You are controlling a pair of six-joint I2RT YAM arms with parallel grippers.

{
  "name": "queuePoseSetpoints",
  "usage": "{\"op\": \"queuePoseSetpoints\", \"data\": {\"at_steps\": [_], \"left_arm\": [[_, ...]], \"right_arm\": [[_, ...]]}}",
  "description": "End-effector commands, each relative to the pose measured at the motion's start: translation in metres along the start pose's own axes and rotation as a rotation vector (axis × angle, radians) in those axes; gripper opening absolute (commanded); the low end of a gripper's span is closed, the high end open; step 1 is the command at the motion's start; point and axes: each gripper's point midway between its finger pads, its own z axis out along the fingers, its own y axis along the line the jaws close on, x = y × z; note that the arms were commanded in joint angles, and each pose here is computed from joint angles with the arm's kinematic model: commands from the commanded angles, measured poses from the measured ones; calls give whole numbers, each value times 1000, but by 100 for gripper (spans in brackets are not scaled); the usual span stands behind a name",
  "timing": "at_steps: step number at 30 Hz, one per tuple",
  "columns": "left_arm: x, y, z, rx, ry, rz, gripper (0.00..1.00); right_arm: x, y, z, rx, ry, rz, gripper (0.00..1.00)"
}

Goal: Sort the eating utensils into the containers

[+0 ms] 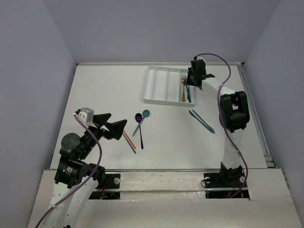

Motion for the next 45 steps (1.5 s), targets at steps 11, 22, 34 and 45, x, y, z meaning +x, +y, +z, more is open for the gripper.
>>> {"op": "queuePoseSetpoints", "data": {"at_steps": [11, 22, 34, 45], "left_arm": [[-5, -1, 7, 18, -18, 16, 99], [-9, -4, 3, 28, -38, 21, 99], [-9, -2, 2, 15, -43, 17, 99], [-9, -3, 2, 21, -42, 19, 99]], "right_arm": [[-42, 23, -27, -136, -69, 5, 58], [83, 150, -168, -405, -30, -120, 54], [216, 241, -222, -446, 146, -177, 80], [230, 272, -188, -398, 139, -157, 63]]}}
